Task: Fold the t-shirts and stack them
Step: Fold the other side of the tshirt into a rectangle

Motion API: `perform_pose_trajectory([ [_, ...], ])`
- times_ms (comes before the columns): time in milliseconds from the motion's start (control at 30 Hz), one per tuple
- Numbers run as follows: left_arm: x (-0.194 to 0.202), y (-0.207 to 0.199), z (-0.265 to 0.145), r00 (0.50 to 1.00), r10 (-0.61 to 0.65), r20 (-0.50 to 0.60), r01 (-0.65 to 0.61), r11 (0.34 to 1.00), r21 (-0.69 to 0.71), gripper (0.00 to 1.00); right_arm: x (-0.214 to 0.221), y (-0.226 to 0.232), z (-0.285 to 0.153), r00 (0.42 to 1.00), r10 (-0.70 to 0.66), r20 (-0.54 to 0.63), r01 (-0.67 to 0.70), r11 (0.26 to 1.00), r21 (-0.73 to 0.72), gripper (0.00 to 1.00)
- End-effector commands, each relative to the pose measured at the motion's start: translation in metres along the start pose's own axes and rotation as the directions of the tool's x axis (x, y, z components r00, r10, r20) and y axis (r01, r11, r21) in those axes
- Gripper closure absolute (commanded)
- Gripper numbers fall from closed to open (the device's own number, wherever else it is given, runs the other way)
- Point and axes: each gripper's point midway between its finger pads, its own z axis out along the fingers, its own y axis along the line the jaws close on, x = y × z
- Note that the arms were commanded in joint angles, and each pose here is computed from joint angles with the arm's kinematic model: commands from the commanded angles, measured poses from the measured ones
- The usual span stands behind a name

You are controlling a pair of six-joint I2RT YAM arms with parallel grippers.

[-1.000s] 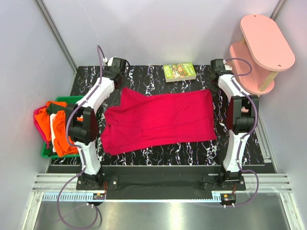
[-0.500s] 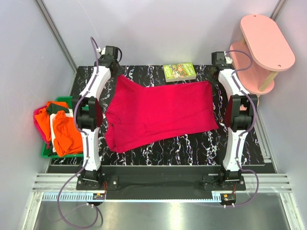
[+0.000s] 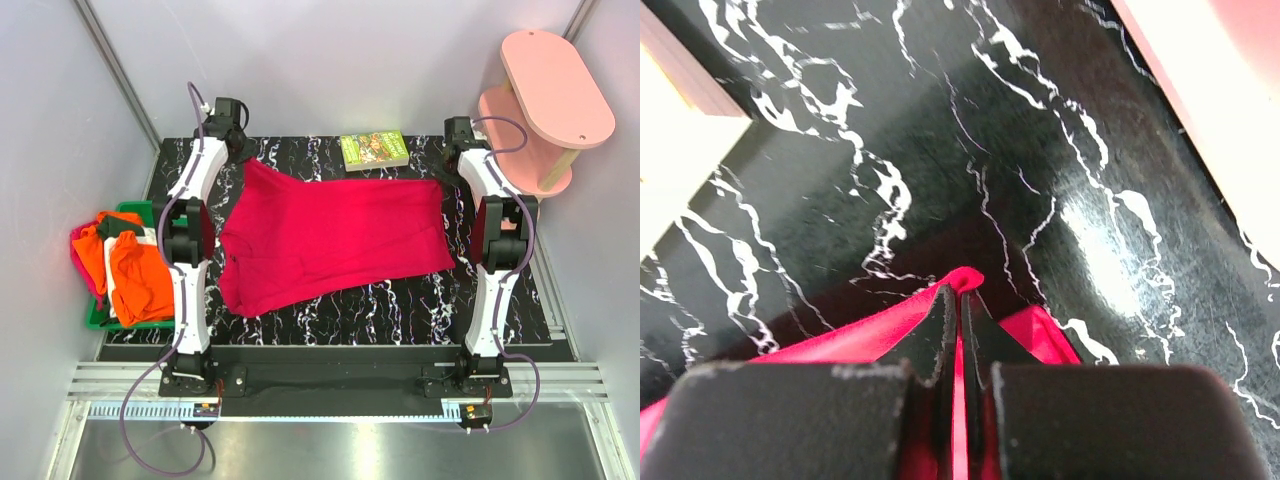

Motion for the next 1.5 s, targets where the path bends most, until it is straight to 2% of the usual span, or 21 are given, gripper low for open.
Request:
perform_pose_trajectory([
  [0, -0.026, -0.026, -0.025, 0.997, 0.026, 0.076, -0.033, 0.996, 0.086, 1.00, -0.007, 0.006, -0.004, 1.000, 0.014, 0.018, -0.013, 0.999, -0.038, 1.00],
  [200, -0.033, -0.043, -0.063, 0.993, 0.025, 0.116, -0.040, 0.991, 0.124, 1.00, -0.029, 0.025, -0.029, 0.998, 0.035, 0.057, -0.028, 0.993, -0.118, 1.00],
  [500, -0.053, -0.035, -0.112, 0.979, 0.031, 0.202, -0.052, 0.993, 0.103, 1.00, -0.041, 0.038, -0.044, 0.996, 0.047, 0.072, -0.034, 0.983, -0.178, 1.00],
  [867, -0.067, -0.031, -0.136, 0.970, 0.017, 0.244, -0.046, 0.992, 0.114, 1.00, -0.047, 0.042, -0.044, 0.996, 0.036, 0.086, -0.019, 0.982, -0.190, 1.00],
  [1267, -0.050, -0.017, -0.108, 0.981, 0.039, 0.191, -0.052, 0.997, 0.061, 1.00, -0.043, 0.041, -0.025, 0.997, 0.016, 0.078, -0.003, 0.985, -0.170, 1.00],
  [1467, -0.043, -0.008, -0.094, 0.984, 0.044, 0.170, -0.050, 0.998, 0.028, 1.00, -0.057, 0.042, -0.026, 0.994, 0.023, 0.105, -0.004, 0.985, -0.173, 1.00],
])
